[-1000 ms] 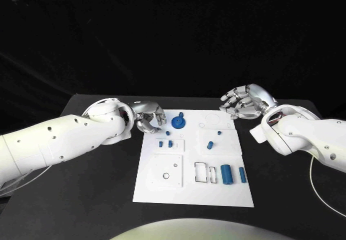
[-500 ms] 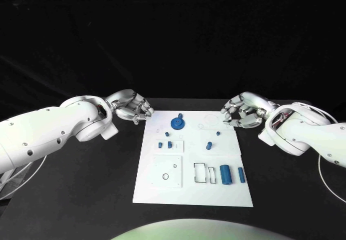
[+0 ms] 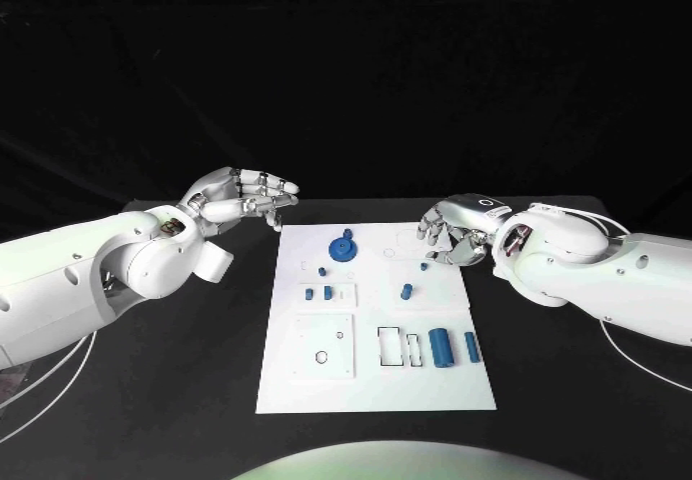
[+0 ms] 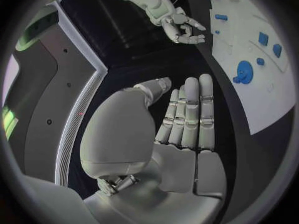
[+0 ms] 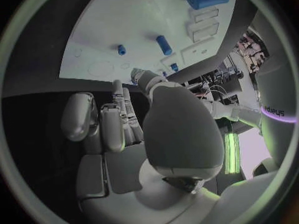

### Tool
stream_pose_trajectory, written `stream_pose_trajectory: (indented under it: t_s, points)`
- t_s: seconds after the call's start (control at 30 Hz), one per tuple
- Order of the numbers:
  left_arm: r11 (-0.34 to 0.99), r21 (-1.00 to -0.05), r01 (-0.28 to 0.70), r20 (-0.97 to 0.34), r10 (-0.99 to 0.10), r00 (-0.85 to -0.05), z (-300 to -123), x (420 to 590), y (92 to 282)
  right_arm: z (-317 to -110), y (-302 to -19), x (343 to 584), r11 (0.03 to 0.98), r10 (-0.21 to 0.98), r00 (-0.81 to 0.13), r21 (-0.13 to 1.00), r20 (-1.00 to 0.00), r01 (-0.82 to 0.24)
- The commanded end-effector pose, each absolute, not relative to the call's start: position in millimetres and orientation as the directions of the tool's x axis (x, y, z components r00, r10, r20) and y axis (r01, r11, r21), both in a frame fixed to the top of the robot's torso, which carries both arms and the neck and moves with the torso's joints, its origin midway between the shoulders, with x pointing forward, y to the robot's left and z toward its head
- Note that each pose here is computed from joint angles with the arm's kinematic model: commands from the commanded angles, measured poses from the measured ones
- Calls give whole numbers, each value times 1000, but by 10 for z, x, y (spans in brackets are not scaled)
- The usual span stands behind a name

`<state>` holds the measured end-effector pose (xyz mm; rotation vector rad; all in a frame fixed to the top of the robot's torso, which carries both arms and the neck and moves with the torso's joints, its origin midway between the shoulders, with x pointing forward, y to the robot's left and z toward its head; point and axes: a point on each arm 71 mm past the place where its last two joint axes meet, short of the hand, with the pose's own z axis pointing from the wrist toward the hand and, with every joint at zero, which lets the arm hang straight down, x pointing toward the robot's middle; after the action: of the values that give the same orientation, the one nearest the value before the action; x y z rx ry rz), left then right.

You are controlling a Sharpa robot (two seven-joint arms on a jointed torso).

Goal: Assemble the parts on the task board

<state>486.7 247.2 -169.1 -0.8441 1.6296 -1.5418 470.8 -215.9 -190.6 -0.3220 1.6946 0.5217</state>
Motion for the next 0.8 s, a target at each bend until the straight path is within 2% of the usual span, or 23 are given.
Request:
stream_pose_trajectory:
  t_s: [0.03, 0.3, 0.8]
  points:
    - [-56, -998, 27, 36, -871, -490, -1638, 4866, 2483, -1961, -2150, 4717, 875, -48, -166, 39, -985, -483]
    - [-62, -997, 39, 35, -871, -491, -1623, 4849, 2493, -2049, -2085, 4718, 874, -92, -175, 5, -980, -486]
    - [-24, -998, 61, -9, -869, -495, -1616, 4838, 2509, -2206, -2006, 4690, 867, -94, -203, 20, -975, -498]
